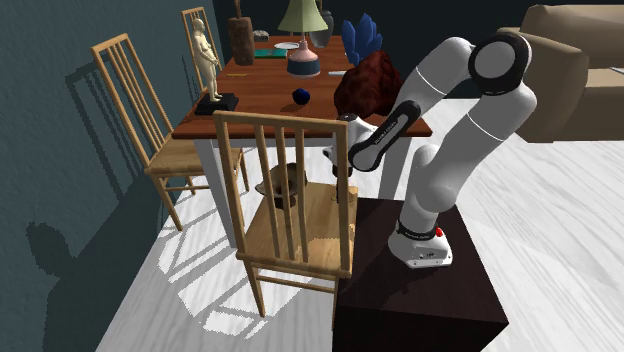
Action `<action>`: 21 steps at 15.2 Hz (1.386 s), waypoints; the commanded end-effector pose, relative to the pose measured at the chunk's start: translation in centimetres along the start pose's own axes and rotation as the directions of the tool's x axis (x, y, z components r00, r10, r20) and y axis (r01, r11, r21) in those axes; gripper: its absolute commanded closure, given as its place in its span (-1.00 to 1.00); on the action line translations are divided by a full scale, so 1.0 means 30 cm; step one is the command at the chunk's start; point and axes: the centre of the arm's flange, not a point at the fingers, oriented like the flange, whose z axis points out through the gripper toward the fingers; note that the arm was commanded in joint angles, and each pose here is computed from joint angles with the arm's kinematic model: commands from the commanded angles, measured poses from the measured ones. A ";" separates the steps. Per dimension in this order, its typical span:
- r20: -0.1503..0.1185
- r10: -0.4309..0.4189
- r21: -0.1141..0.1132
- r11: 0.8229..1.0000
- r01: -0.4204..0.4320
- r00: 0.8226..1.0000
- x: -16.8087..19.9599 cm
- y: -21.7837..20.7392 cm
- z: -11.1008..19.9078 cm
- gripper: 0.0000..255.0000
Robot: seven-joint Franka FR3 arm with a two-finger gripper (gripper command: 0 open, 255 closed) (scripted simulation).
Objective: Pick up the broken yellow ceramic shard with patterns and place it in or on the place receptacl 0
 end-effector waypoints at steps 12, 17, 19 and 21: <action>0.001 0.000 0.000 1.000 0.000 1.000 -0.002 -0.006 -0.230 1.00; 0.001 0.000 0.000 1.000 0.000 1.000 -0.002 -0.006 -0.318 1.00; 0.001 0.000 0.000 1.000 0.000 1.000 -0.002 -0.006 -0.353 1.00; 0.001 0.000 0.000 1.000 0.000 1.000 -0.002 -0.006 -0.389 1.00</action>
